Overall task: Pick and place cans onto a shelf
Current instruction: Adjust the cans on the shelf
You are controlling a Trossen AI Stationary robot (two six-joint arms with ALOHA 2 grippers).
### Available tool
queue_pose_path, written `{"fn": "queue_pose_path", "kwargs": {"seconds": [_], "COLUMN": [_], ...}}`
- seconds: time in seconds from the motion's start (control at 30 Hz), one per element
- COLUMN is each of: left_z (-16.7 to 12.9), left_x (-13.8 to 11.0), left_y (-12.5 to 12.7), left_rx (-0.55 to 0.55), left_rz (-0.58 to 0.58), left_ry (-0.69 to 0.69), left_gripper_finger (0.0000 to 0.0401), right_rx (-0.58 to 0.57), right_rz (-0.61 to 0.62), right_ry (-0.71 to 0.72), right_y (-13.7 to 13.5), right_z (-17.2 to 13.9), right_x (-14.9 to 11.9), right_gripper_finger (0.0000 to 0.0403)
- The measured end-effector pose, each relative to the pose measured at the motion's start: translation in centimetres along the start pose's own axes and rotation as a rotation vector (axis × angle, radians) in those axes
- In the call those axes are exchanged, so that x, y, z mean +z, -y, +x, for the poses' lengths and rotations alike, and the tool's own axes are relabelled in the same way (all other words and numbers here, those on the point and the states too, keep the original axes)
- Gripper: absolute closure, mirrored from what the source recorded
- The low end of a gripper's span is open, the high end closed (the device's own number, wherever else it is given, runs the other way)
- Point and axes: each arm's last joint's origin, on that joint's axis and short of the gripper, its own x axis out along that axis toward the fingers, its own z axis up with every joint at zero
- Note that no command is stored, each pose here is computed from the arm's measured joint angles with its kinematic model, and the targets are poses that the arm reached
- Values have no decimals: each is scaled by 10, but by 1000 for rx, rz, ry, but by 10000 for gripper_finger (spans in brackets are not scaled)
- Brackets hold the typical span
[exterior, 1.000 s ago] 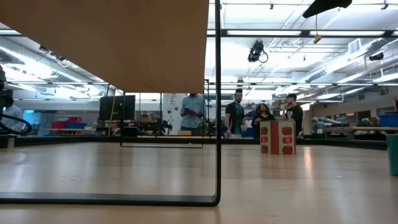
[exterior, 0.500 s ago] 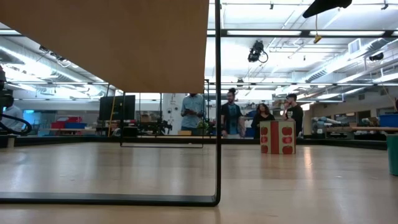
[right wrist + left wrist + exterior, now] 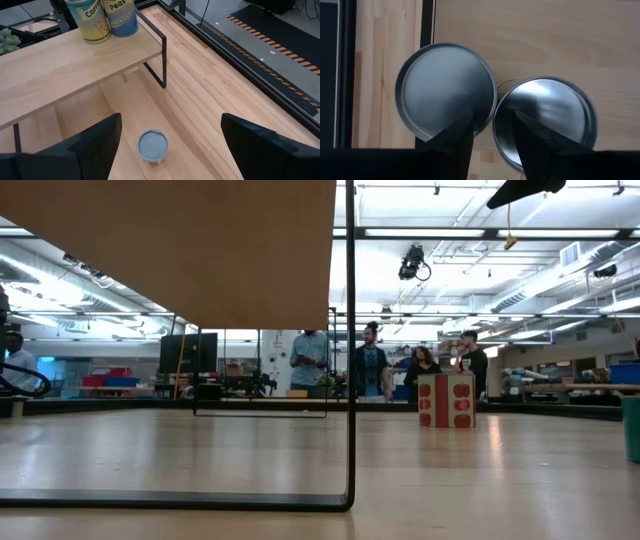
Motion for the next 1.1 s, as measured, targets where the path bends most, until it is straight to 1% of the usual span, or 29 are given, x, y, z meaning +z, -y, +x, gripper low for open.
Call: {"fn": "queue_pose_path", "kwargs": {"seconds": [0.2, 0.4, 0.5, 0.6, 0.73, 0.87, 1.1], "left_z": [-6, -27, -28, -22, -7, 8, 31], "left_x": [3, 10, 17, 26, 40, 50, 56], "left_y": [1, -1, -2, -4, -4, -4, -6], "left_rx": [17, 35, 46, 66, 83, 112, 137], "left_rz": [12, 27, 26, 19, 2, 29, 62], "left_ry": [17, 117, 185, 223, 242, 224, 139], "left_gripper_finger": [259, 259, 259, 259, 259, 259, 259], "right_rx": [0, 0, -4, -6, -5, -4, -2], "right_rz": [0, 0, -1, 0, 0, 2, 3], "right_ry": [0, 0, 4, 5, 5, 6, 7], "right_y": [0, 0, 0, 0, 0, 0, 0], "right_z": [0, 0, 0, 0, 0, 0, 0], "right_x": [0, 0, 0, 0, 0, 0, 0], "right_gripper_finger": [54, 54, 54, 54, 54, 54, 54]}}
